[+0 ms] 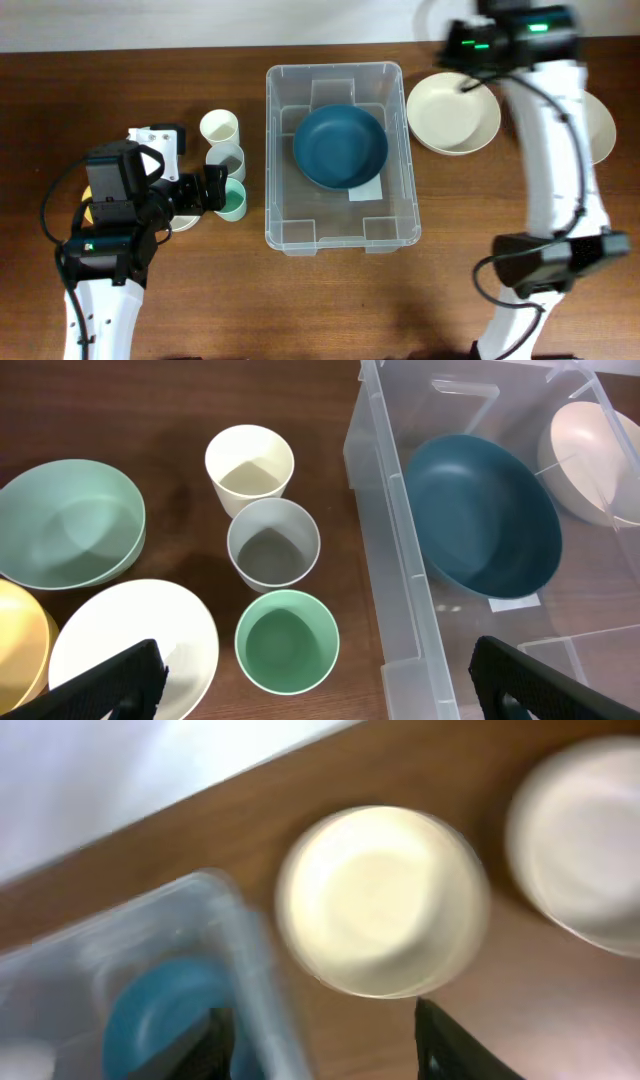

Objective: Pack container
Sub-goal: 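Move the right gripper to the nearer beige bowl and grasp its rim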

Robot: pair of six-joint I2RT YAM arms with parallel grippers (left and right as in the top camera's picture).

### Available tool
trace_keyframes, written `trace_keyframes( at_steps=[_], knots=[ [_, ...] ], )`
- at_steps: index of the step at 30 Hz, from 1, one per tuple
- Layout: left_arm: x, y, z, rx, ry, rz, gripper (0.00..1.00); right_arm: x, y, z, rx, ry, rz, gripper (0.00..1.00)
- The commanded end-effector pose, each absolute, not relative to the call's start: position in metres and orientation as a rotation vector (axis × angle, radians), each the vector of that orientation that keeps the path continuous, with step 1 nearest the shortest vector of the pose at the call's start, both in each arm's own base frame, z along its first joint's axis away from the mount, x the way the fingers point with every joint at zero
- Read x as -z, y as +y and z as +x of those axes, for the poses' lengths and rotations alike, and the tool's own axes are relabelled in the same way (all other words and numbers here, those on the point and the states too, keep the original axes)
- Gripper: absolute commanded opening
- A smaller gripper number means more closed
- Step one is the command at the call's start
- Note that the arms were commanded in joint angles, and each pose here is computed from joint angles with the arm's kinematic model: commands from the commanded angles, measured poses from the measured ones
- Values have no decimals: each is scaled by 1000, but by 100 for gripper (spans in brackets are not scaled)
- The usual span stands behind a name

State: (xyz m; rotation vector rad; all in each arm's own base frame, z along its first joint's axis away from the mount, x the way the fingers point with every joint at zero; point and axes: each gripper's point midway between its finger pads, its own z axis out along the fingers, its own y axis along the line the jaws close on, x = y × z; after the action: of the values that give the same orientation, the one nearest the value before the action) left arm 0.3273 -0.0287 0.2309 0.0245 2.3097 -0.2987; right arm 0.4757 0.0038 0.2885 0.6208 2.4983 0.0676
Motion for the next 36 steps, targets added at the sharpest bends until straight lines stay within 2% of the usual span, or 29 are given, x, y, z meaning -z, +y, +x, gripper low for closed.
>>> trace_keyframes(
  at_steps=[1, 7, 13, 30, 36],
  knots=[
    [-242, -32, 331, 310, 2282, 50, 99, -242, -40, 465, -35, 2524, 1017, 53],
    [-242, -32, 331, 310, 2282, 50, 99, -153, -66, 440, -61, 2667, 1263, 60],
    [-242, -32, 331, 310, 2282, 50, 99, -93, -61, 434, -172, 2720, 1312, 61],
    [-242, -32, 331, 310, 2283, 50, 99, -23, -56, 456, -254, 2683, 1374, 63],
    [-242, -32, 331, 310, 2282, 50, 99, -4, -54, 459, -260, 2701, 1377, 58]
  ],
)
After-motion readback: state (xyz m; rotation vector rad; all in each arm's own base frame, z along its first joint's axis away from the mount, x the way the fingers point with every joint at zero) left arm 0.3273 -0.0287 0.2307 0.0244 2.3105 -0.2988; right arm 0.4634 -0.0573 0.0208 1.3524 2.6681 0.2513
